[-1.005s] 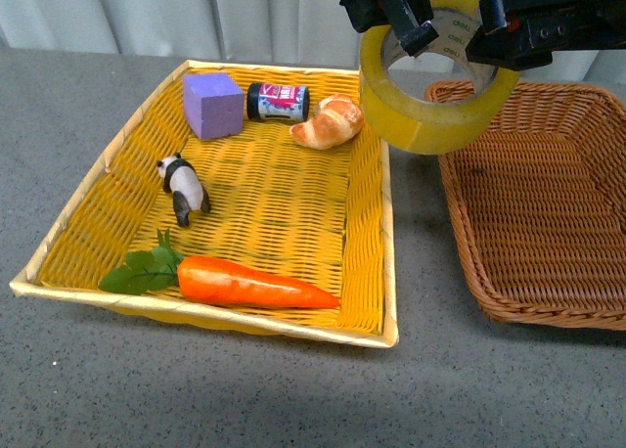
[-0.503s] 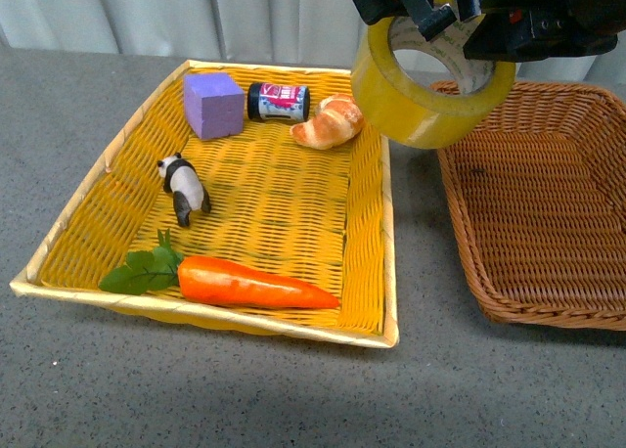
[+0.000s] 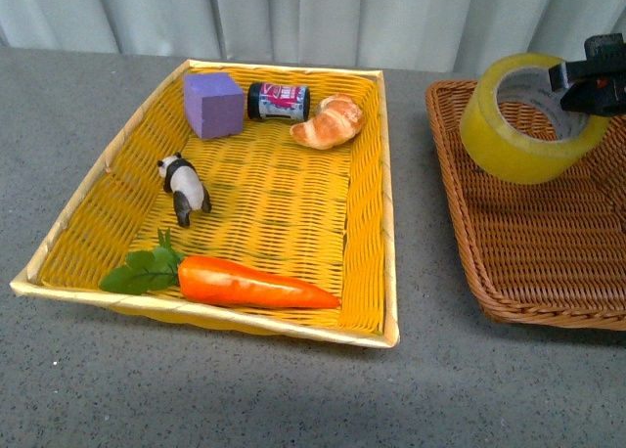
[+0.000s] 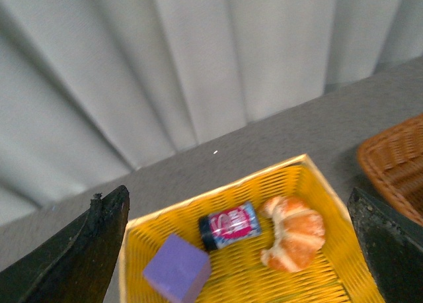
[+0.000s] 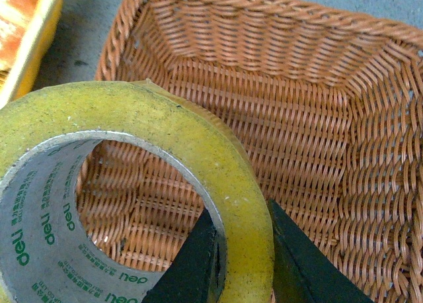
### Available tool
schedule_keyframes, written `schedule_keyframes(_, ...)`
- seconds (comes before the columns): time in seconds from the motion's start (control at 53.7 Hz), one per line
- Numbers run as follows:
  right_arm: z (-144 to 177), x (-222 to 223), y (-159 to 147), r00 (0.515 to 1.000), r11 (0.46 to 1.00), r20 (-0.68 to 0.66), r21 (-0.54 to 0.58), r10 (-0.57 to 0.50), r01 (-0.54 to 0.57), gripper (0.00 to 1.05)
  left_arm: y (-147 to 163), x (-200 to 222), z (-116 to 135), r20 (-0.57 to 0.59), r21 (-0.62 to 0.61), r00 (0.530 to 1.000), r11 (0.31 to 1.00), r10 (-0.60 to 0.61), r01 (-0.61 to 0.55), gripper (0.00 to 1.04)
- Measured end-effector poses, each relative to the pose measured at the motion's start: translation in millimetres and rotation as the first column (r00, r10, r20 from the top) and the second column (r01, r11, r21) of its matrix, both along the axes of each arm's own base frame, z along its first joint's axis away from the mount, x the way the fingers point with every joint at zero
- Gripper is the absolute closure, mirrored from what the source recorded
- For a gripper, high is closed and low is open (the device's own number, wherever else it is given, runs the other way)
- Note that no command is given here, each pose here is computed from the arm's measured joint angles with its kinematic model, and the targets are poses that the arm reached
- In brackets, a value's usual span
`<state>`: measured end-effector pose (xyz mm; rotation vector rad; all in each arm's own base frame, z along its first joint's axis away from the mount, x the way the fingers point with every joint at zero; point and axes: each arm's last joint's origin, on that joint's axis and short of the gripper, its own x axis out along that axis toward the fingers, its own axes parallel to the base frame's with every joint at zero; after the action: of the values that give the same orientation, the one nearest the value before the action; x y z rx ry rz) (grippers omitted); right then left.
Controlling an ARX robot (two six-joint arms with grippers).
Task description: Move tape to another basket
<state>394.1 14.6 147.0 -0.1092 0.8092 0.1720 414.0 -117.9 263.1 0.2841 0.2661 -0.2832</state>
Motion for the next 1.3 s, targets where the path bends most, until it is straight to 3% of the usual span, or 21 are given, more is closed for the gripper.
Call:
schedule_keyframes(0.279, -33, 3, -11, 0.995, 0.998, -0.083, -0.038, -0.05, 0.047, 0.89, 17, -7, -28, -0.042, -0.07, 0.984, 0.982, 0.173, -0.176, 0.06)
schedule_keyframes(0.745, -56, -3, -27, 0.981, 0.991, -0.158, -0.093, -0.109, 0.095, 0.89, 10, -11, -33, -0.053, -0.102, 0.981, 0.976, 0.186, -0.191, 0.06)
schedule_keyframes(0.931, -57, -6, -29, 0.988, 0.99, -0.103, -0.092, -0.118, 0.109, 0.59, 10, -12, -30, -0.032, -0.103, 0.974, 0.969, 0.224, -0.226, 0.06)
schedule_keyframes(0.987, -46, -8, -30, 0.991, 0.988, -0.042, -0.088, -0.128, 0.124, 0.45, 12, -15, -25, -0.013, -0.12, 0.968, 0.961, 0.251, -0.251, 0.06)
schedule_keyframes(1.191, -13, -10, -35, 0.981, 0.981, 0.108, -0.097, -0.159, 0.169, 0.13, 16, -22, -14, 0.048, -0.149, 0.954, 0.946, 0.297, -0.287, 0.06)
schedule_keyframes(1.229, -12, -10, -35, 0.979, 0.982, 0.128, -0.081, -0.162, 0.173, 0.09, 16, -23, -13, 0.053, -0.153, 0.954, 0.946, 0.297, -0.286, 0.07)
schedule_keyframes(1.303, -21, -16, -33, 0.925, 0.988, 0.348, 0.033, -0.153, 0.151, 0.2, 23, -31, -17, 0.145, -0.238, 0.947, 0.939, 0.287, -0.248, 0.18)
